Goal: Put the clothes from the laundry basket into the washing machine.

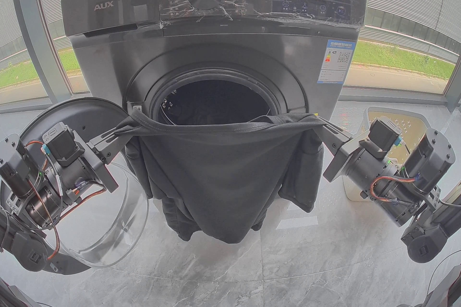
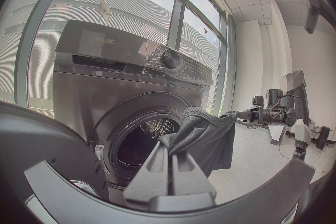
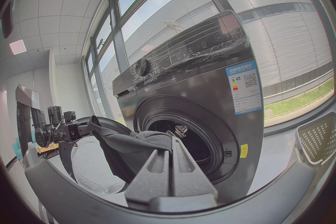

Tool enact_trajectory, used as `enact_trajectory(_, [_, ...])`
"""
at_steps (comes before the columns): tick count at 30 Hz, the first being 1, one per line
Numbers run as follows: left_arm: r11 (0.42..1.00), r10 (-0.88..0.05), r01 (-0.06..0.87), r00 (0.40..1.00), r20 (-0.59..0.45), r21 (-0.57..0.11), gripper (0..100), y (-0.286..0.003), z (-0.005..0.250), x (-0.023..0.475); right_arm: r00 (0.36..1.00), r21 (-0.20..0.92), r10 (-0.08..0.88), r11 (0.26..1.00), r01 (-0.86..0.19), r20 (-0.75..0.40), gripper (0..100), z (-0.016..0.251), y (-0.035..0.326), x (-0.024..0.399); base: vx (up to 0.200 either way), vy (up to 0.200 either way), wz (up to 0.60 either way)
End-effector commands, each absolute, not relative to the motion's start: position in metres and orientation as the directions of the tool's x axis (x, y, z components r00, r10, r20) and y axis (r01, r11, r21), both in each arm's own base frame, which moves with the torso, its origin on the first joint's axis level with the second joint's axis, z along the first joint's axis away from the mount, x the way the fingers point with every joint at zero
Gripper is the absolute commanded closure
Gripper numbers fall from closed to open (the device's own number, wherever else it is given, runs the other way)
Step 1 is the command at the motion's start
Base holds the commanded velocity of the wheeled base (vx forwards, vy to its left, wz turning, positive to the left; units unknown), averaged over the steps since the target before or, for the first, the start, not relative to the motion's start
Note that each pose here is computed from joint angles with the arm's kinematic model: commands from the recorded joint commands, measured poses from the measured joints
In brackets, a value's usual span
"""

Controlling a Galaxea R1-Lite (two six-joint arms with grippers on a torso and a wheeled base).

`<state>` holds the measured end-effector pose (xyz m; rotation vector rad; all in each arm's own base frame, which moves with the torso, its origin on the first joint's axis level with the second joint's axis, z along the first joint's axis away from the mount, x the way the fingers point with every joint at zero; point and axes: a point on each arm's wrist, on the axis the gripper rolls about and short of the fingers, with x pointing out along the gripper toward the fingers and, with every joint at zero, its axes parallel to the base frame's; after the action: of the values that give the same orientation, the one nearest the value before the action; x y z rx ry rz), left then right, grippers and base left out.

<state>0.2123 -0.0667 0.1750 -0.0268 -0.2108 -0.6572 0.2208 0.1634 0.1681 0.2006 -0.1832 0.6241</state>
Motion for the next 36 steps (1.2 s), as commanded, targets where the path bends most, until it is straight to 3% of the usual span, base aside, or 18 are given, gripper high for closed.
enact_trajectory(1, [0.795, -0.6, 0.605, 0.774, 0.204, 0.042, 100, -0.0656, 0.1753, 0.2128, 0.796, 0.131, 0.56, 0.793, -0.595, 0.229, 100, 0.168, 0.1638, 0.2211, 0.0, 0.0, 0.0])
enact_trajectory(36, [0.811, -0.579, 0.583, 0.789, 0.205, 0.047, 100, -0.0587, 0.1756, 0.214, 0.816, 0.132, 0.532, 0.813, -0.567, 0.228, 100, 0.1683, 0.1559, 0.2267, 0.0, 0.0, 0.0])
